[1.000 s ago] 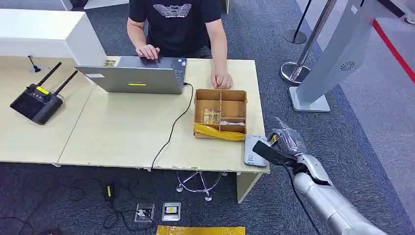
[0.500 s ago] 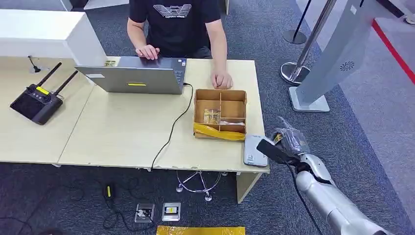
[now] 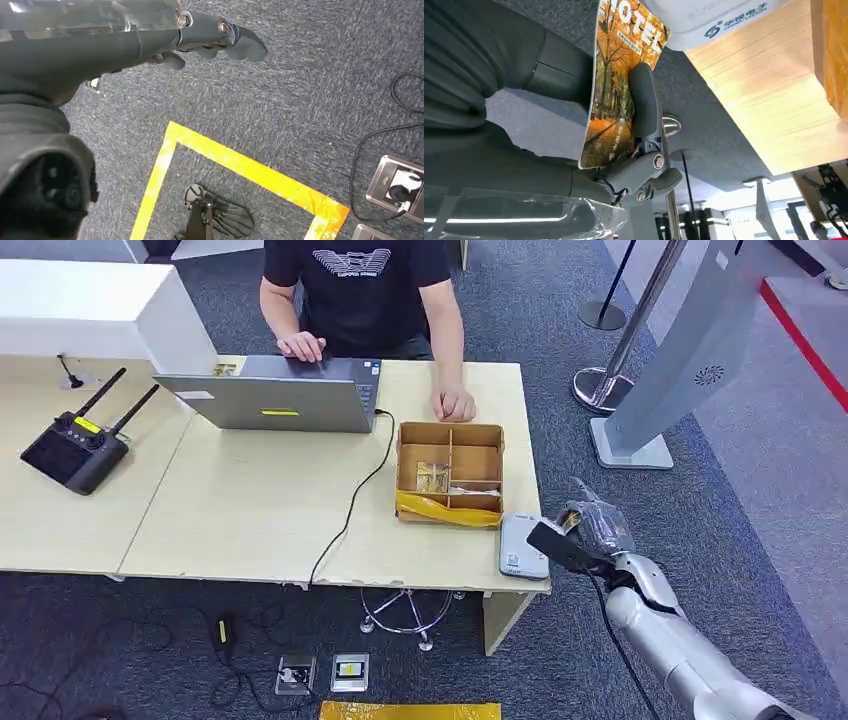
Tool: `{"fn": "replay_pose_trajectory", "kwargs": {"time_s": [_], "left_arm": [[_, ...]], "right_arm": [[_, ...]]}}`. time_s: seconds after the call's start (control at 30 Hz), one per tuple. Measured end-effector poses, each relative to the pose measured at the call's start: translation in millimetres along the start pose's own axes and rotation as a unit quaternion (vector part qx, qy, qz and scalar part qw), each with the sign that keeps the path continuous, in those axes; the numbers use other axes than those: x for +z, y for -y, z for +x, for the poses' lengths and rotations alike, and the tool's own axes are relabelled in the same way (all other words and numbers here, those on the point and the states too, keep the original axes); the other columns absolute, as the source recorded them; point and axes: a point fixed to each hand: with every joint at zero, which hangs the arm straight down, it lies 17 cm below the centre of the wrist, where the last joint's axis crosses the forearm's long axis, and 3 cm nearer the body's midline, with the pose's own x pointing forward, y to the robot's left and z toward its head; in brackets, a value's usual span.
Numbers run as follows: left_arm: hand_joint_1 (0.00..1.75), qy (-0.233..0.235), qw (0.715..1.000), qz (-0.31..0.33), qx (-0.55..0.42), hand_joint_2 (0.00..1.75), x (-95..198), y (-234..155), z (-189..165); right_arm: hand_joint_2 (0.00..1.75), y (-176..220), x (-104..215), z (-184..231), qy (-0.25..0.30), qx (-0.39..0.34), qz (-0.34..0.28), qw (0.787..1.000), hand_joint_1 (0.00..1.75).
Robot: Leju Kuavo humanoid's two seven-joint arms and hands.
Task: Pass the card to the sensor for recognition and then transmit it.
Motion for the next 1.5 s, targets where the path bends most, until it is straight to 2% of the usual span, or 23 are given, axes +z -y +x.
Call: {"fn": "replay_pose_trajectory", "kwargs": {"time_s": [0.17,0.3,0.67,1.07,1.27,1.5], "left_arm": [[0.00,0.000,1.000,-0.003,-0.001,0.00,0.2,1.1,0.1],[0.00,0.002,1.000,-0.004,-0.005,0.00,0.0,1.2,1.4],[0.00,0.019,1.000,-0.018,-0.012,0.00,-0.8,7.7,17.4],[0.00,0.028,0.999,-0.028,-0.012,0.00,-1.0,13.2,28.8],[0.00,0.032,0.999,-0.030,-0.020,0.00,-1.3,14.8,34.5],[0.00,0.041,0.998,-0.036,-0.032,0.00,-0.9,22.1,46.5]], "right_arm": [[1.75,5.0,-2.5,-1.1,-0.001,0.002,-0.005,1.000,1.75],[1.75,24.2,-8.7,-6.7,-0.004,0.008,-0.018,1.000,1.75],[1.75,143.9,-38.5,-17.1,-0.016,0.017,-0.104,0.994,1.75],[1.75,166.5,-43.4,-1.0,0.000,0.035,-0.131,0.991,1.75],[1.75,183.7,-52.8,19.8,0.025,0.060,-0.142,0.988,1.75],[1.75,196.3,-75.9,82.8,0.070,0.068,-0.155,0.983,1.75]]}}
